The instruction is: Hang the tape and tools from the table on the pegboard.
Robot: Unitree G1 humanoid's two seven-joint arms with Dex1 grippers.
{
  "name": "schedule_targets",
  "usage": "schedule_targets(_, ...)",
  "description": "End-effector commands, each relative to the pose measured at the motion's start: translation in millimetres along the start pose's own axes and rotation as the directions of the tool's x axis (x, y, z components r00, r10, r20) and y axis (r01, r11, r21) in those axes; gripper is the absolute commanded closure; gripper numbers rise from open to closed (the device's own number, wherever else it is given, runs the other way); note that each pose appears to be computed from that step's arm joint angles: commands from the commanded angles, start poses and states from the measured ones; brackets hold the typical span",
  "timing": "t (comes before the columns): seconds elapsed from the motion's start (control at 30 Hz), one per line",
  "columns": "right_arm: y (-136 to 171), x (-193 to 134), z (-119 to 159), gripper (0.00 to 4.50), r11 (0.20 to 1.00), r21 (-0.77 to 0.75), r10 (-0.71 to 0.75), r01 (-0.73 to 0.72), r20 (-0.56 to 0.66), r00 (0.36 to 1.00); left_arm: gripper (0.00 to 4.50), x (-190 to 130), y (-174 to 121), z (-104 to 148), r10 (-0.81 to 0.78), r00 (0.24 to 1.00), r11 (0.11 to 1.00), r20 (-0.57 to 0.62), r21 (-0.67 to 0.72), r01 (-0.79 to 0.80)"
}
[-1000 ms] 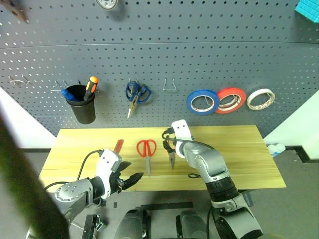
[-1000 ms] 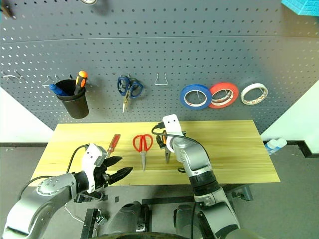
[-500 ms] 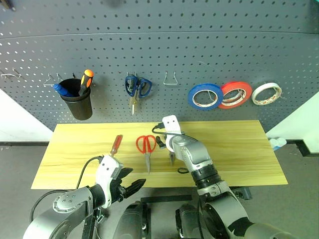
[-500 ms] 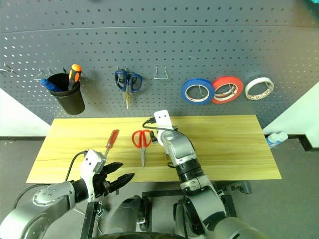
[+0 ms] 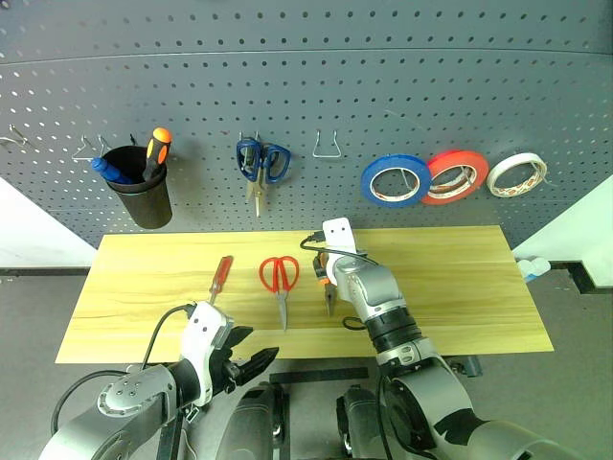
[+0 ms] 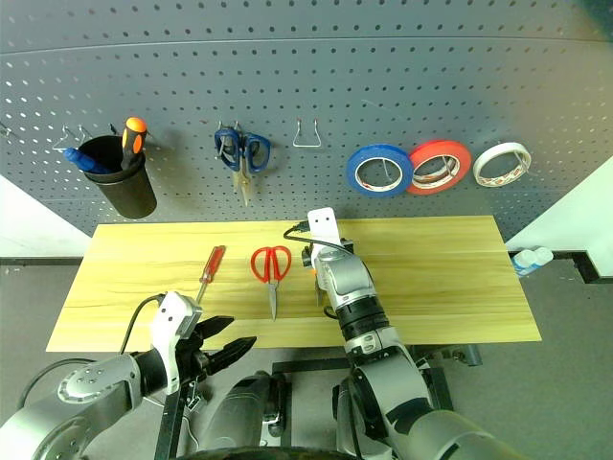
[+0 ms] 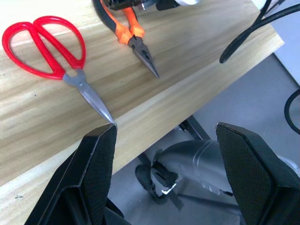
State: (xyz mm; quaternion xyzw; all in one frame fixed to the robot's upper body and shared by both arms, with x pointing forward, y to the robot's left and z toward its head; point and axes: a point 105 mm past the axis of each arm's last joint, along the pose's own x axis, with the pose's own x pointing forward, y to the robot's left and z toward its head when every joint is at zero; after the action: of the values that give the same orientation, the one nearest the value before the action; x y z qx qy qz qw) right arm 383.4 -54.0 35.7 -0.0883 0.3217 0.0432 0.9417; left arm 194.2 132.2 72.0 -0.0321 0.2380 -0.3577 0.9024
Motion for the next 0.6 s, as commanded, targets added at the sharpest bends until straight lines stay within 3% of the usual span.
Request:
schedule_targets(0.03,27,-11,17,0.02,0.998,0.009,0.068,-0.068,0.012,0.998,0.99,-2,-4,5,-0.012,1.0,1.0,0.016,0.014,0.011)
schedule_targets(0.6,39,-12,7,0.02,0.994,0.004,0.112,-0.112,-0.055,0.992,0.99,-2,-11,3,-0.007,1.0,1.0,0.022,-0.005,0.007)
